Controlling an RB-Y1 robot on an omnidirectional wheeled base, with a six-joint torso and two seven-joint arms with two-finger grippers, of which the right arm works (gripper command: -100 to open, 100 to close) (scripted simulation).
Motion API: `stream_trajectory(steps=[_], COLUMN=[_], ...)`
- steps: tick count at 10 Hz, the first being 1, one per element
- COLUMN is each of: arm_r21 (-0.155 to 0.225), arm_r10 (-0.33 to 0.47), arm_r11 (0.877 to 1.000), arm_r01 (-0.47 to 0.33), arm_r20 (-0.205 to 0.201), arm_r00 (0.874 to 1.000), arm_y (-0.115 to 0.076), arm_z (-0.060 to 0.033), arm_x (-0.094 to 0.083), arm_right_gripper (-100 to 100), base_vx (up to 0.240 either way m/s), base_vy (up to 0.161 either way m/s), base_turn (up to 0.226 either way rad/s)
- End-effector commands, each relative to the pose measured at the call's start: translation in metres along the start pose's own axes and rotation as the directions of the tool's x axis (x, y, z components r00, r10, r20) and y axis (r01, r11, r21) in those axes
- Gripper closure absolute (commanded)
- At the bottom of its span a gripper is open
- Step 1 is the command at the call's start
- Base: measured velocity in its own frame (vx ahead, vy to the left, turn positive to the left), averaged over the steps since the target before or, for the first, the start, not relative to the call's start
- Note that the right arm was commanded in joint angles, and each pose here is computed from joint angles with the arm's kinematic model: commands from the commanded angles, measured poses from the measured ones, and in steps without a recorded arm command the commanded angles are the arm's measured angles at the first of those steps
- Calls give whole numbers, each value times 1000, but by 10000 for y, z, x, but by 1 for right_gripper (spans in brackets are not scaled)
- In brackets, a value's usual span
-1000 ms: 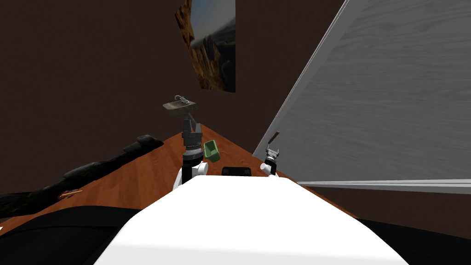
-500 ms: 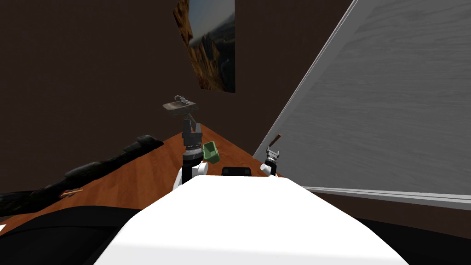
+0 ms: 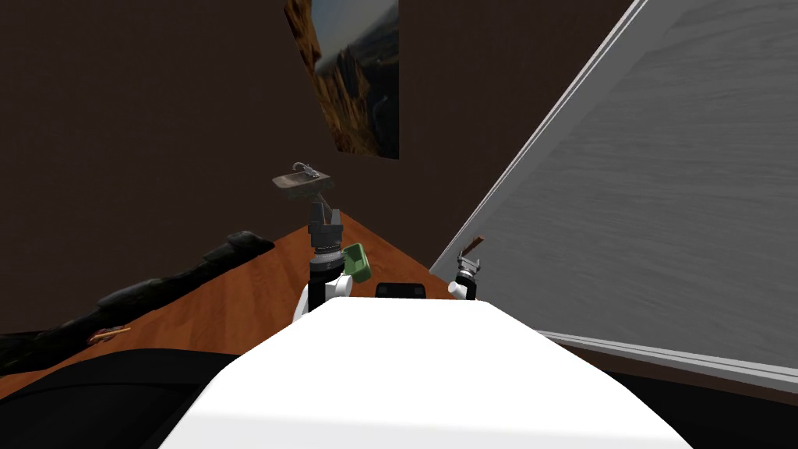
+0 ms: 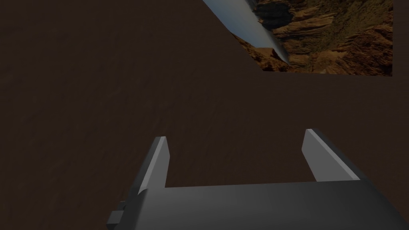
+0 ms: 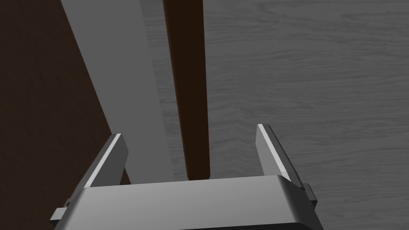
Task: Pull the door open
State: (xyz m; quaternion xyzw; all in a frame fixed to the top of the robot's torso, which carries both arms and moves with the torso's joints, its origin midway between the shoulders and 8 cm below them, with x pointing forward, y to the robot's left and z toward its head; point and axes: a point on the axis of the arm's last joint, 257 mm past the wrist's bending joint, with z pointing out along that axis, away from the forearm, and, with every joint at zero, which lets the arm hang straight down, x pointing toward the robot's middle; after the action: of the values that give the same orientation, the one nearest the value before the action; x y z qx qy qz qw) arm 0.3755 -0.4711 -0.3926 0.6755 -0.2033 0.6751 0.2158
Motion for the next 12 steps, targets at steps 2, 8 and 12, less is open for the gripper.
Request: stream_trajectory(steps=[2,8,12], arm_r21=[-6,-11,-11], arm_r10=[3,3,3], arm_r11=[1000,1000,1000], arm_r01=[-3,-3,-3], arm_r20=[0,2,2], arm_r00=[1000,1000,1000], arm_y=[237,451,451], arm_z=[20,24,24], arm_x=[1,14,14], arm_right_gripper=[-100,100,100], base_vx=[150,92,-4], base_vy=[-8,-15,-3], base_turn=[22,10,8])
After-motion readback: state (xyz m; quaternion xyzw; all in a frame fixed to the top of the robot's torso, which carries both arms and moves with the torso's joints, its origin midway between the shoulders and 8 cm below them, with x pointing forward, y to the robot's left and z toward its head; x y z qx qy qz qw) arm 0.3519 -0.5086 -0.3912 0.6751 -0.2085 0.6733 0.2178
